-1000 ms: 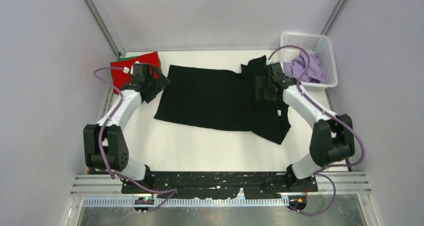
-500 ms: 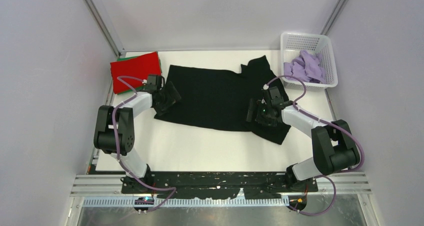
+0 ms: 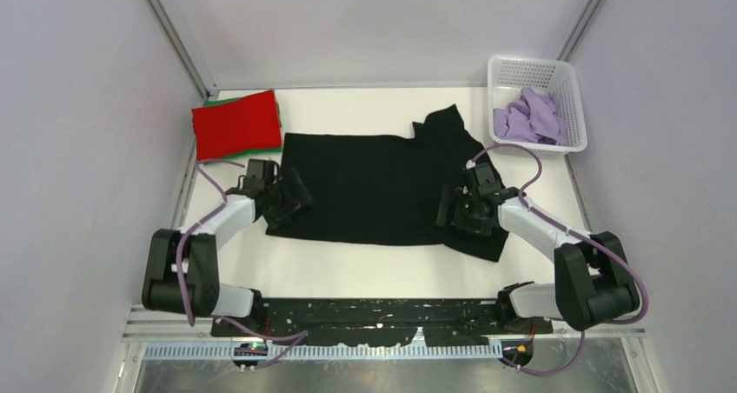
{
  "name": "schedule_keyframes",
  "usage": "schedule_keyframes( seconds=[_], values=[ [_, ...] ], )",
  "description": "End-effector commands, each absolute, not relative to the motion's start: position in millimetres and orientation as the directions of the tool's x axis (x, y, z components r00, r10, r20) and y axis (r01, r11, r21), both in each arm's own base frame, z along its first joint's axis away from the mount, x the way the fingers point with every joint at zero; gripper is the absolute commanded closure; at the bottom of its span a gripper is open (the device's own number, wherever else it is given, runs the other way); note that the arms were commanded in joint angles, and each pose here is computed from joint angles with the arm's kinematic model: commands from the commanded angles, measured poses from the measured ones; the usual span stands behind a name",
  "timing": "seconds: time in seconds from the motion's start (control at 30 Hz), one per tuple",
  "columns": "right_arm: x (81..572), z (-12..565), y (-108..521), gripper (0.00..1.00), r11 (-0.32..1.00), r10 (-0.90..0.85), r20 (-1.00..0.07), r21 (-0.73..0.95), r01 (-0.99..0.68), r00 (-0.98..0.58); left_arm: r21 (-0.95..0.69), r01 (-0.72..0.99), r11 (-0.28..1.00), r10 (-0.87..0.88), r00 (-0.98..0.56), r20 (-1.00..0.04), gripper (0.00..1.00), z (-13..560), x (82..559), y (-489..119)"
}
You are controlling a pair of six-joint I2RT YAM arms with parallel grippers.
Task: Fold and stack the t-shirts
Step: Fold the flattened tshirt in 1/3 of the way
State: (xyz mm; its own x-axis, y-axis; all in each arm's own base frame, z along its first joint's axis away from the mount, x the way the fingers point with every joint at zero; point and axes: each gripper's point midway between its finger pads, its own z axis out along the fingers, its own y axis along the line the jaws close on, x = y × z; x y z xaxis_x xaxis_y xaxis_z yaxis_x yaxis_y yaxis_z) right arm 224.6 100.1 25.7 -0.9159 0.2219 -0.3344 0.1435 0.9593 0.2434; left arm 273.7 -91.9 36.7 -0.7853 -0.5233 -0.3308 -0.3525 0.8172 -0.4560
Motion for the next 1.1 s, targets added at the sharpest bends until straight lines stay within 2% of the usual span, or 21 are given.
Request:
schedule_keyframes(
  seconds=[0.0,0.13,0.27,0.47,0.57,0.83,0.93,1.07],
  values=[
    [170,12,78,0.05,0.971,0.216,-0.205,0.151,0.187,-0.955,-0.354,-0.402,0.844,-0.499,-0.831,-0.245,0.0,11,206,-78],
    [159,15,86,0.05,0.955,0.25,-0.185,0.206,0.211,-0.95,-0.362,-0.417,0.834,-0.513,-0.827,-0.229,0.01,1,176,-77],
    [154,18,78,0.05,0.957,0.262,-0.194,0.175,0.23,-0.945,-0.376,-0.412,0.83,-0.517,-0.82,-0.244,0.0,7,164,-75],
    [159,33,78,0.05,0.95,0.279,-0.264,0.213,0.226,-0.923,-0.43,-0.372,0.823,-0.518,-0.801,-0.299,0.01,25,161,-78],
    [168,47,84,0.05,0.951,0.253,-0.319,0.256,0.174,-0.913,-0.466,-0.324,0.823,-0.504,-0.794,-0.339,0.0,40,169,-82],
    [225,101,114,0.04,0.917,0.219,-0.571,0.397,-0.032,-0.791,-0.544,-0.214,0.811,-0.498,-0.739,-0.453,0.0,95,213,-92],
    [230,97,139,0.04,0.895,0.19,-0.572,0.435,-0.099,-0.798,-0.558,-0.181,0.81,-0.501,-0.708,-0.498,0.0,113,233,-94],
    [241,81,169,0.05,0.9,0.119,-0.581,0.406,-0.16,-0.805,-0.535,-0.194,0.822,-0.509,-0.672,-0.538,0.0,129,260,-88]
  ],
)
